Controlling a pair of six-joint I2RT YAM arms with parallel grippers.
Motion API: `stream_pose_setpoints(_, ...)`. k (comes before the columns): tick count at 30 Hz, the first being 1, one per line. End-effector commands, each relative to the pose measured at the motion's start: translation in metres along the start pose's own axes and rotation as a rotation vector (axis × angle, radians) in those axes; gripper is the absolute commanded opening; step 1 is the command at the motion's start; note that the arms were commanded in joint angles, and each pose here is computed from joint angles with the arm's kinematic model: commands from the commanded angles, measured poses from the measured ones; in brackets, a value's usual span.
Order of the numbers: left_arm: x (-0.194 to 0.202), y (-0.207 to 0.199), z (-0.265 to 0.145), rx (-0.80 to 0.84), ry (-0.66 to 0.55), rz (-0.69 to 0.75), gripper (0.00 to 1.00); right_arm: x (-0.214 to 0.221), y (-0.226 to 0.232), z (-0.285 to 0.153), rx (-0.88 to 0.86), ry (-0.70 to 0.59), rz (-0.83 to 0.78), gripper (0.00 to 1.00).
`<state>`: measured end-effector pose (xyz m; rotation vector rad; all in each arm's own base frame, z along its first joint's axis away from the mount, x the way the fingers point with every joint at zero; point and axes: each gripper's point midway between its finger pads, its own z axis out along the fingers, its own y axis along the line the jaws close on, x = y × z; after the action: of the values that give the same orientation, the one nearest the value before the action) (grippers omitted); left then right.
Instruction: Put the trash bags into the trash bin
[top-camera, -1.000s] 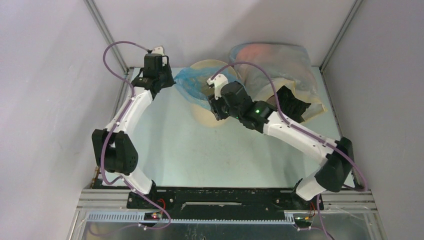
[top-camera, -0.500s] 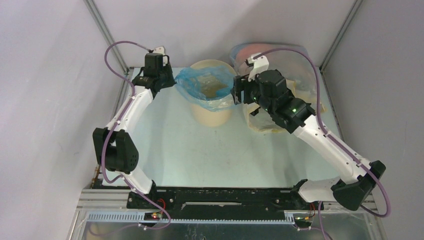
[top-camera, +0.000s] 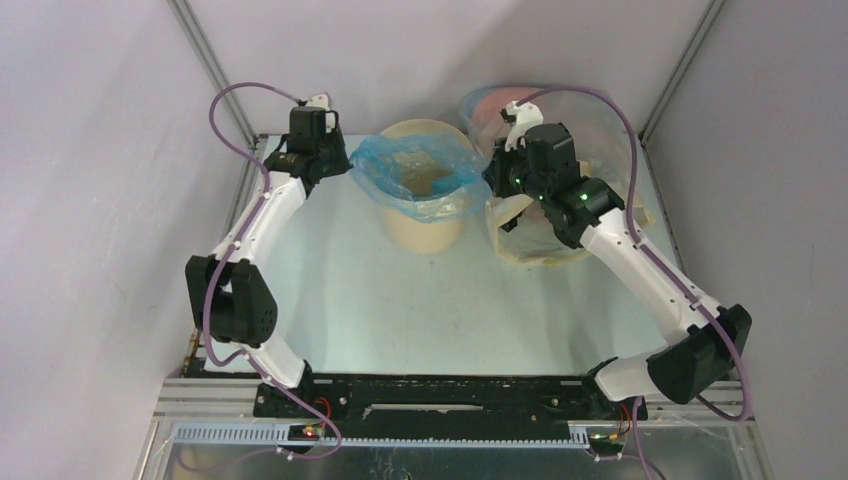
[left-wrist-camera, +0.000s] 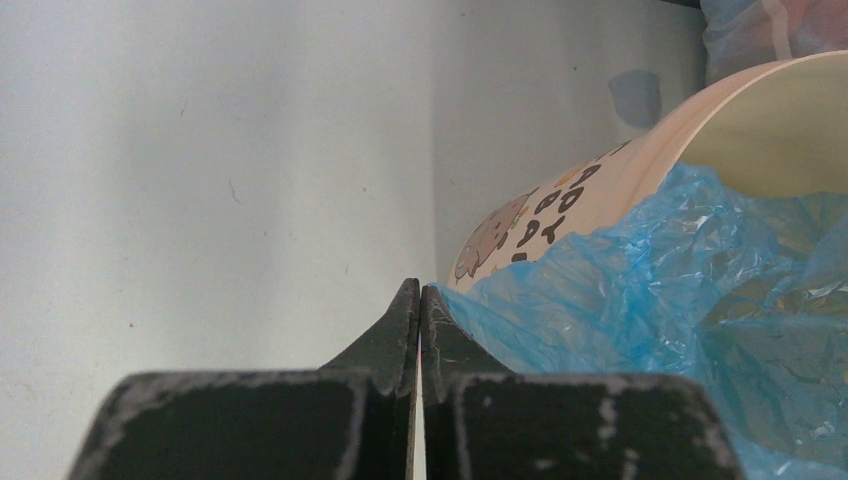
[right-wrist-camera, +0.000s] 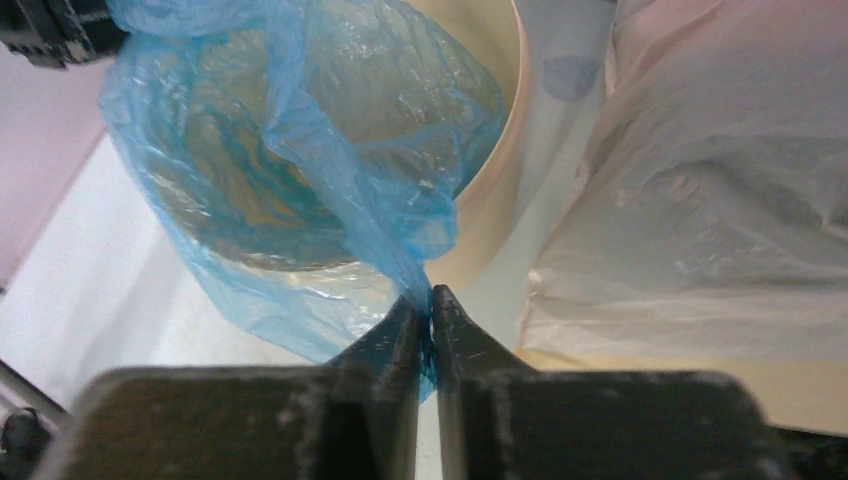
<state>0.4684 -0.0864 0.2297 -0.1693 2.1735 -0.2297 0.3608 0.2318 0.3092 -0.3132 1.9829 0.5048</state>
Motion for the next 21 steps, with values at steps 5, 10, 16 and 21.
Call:
stream_pose_setpoints(5, -0.017, -0.004, 0.001, 0.021, -0.023, 0.006, 0.0, 0.008, -0.018, 0.034, 0.035, 0.031, 0.013, 0.0)
stream_pose_setpoints(10, -0.01, -0.003, 0.01, 0.016, 0.001, 0.0, 0.0, 0.024, -0.044, 0.064, 0.133, 0.057, 0.028, 0.0)
stream_pose_setpoints(16, -0.001, -0.008, 0.023, 0.048, 0.037, -0.008, 0.0, 0.014, -0.07, 0.09, 0.173, -0.007, 0.082, 0.0)
stream_pose_setpoints(21, 0.007, -0.039, 0.032, 0.219, 0.066, -0.034, 0.0, 0.001, -0.069, 0.106, 0.078, -0.036, 0.108, 0.0)
